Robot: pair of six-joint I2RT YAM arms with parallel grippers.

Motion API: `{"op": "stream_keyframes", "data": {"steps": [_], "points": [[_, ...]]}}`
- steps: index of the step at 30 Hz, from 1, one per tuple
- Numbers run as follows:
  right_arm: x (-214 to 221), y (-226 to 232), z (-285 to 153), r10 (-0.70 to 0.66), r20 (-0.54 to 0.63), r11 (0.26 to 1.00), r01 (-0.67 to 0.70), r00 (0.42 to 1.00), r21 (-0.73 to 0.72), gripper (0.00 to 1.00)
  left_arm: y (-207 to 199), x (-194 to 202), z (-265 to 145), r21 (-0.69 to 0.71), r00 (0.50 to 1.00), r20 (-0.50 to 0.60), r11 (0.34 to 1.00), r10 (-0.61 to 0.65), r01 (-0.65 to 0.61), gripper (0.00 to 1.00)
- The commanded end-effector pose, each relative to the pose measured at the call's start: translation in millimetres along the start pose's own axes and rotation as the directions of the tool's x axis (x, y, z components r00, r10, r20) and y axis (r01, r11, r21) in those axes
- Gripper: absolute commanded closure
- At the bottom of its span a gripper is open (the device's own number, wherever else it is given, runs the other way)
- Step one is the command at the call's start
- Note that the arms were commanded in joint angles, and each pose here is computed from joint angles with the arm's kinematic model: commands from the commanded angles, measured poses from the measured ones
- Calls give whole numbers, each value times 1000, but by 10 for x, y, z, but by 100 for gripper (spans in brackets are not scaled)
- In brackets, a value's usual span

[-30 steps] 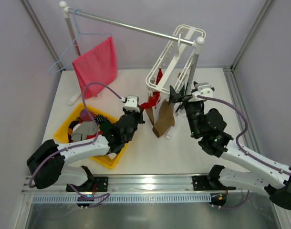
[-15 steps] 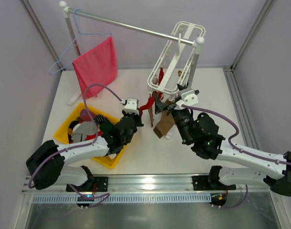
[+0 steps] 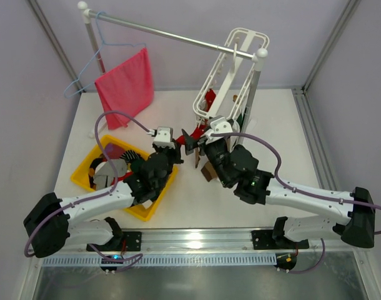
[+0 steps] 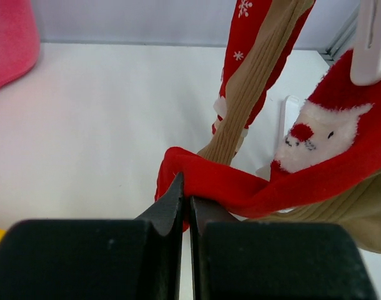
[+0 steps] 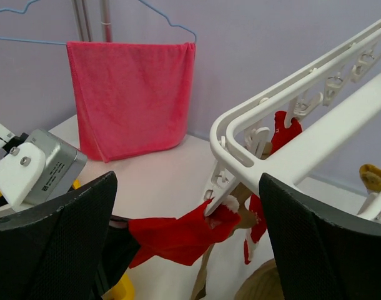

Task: Remove the socks clipped to the hanger

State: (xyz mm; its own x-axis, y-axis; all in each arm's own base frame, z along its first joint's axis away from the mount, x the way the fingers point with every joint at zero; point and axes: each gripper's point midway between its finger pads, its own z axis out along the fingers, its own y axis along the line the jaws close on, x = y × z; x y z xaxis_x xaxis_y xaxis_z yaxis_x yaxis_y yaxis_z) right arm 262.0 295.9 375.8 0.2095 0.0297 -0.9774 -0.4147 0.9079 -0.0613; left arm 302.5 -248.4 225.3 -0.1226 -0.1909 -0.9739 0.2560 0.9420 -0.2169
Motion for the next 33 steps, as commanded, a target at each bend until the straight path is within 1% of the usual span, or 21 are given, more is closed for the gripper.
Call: {"op": "stream_keyframes", "data": {"steps": [1,5,7,8,10,12,15,22,26,33], "points": [[-208,30,32,114,31,993,-114,993,11,6,20,-104,-58,-4,998,32,999,-46,46,100],[-77,4,70,123,1,990,-123,992,68,7,9,-142,-103,9,997,43,998,-60,60,100],[8,13,81,127,-32,989,-124,991,85,7,12,-131,-118,7,997,45,998,-61,61,100],[37,5,72,157,-38,983,-153,987,102,8,11,-144,-125,5,997,49,998,-64,63,100],[41,2,51,183,-31,978,-178,983,110,8,31,-120,-130,-8,997,50,998,-61,61,100],[83,-65,41,192,-26,970,-186,981,154,8,36,-86,-131,-11,997,46,998,-57,57,100],[125,-146,48,173,-24,963,-163,985,215,8,1,-66,-147,2,997,46,998,-59,59,100],[287,-104,181,78,-72,960,-56,994,276,8,-55,-60,-185,21,997,50,998,-61,60,100],[385,-126,225,29,-96,945,4,995,328,8,-83,-42,-217,32,997,53,998,-61,60,100],[320,-208,246,3,-72,928,24,997,372,8,-104,-2,-232,36,997,52,998,-61,59,100]]}}
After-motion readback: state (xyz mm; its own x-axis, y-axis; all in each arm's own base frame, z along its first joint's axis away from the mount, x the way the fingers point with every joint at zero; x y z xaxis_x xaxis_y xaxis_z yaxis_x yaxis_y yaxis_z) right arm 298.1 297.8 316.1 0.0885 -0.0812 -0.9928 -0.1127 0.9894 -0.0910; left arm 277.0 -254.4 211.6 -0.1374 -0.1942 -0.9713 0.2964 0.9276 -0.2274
